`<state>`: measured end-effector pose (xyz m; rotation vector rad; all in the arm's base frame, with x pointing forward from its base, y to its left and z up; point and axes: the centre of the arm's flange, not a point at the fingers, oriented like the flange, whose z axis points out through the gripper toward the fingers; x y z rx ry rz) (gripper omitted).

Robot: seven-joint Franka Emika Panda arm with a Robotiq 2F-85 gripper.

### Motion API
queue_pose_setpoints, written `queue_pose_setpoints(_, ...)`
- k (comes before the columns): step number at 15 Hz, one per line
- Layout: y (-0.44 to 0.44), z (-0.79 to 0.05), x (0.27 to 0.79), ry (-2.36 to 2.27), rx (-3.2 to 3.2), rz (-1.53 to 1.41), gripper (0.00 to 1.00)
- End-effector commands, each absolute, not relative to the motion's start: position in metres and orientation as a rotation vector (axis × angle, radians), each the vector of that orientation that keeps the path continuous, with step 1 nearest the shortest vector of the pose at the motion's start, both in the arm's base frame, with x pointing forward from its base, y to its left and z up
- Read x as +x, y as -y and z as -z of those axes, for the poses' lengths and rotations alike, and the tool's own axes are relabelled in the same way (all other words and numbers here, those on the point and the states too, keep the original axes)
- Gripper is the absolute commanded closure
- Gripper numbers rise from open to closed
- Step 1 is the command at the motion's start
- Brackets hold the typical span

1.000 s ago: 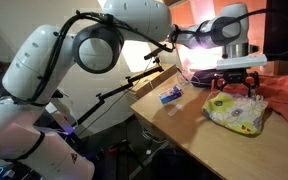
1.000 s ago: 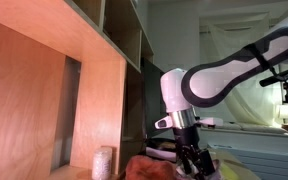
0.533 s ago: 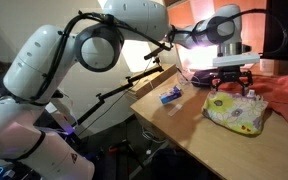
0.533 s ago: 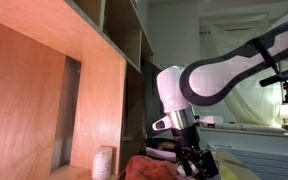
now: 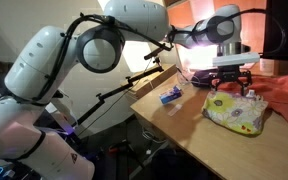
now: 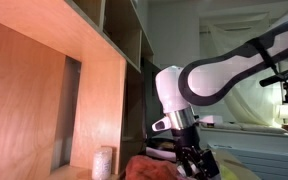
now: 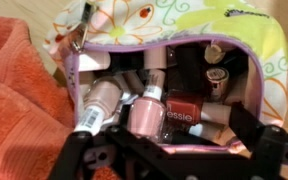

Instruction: Take the blue and the orange nail polish bottles out of the little bag

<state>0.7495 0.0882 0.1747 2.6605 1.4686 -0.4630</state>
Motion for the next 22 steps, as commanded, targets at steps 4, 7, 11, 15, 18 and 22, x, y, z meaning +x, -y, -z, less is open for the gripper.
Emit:
queue_pose_setpoints(4, -0.078, -0.175, 0.772, -1.470, 2.683, 0.559, 0.00)
queue_pose_setpoints(7, -0.075, -0.173, 0.776, -1.466, 2.691, 0.607, 0.00)
queue_pose_setpoints(11, -0.074, -0.173, 0.779, -1.524, 2.649, 0.510, 0.00)
queue_pose_setpoints(15, -0.074, -0.174, 0.784, -1.584, 2.618, 0.462, 0.00)
queue_pose_setpoints(18, -0.073, -0.172, 0.785, -1.606, 2.610, 0.465, 0.00)
queue_pose_setpoints(22, -0.073, -0.170, 0.786, -1.583, 2.612, 0.453, 0.25)
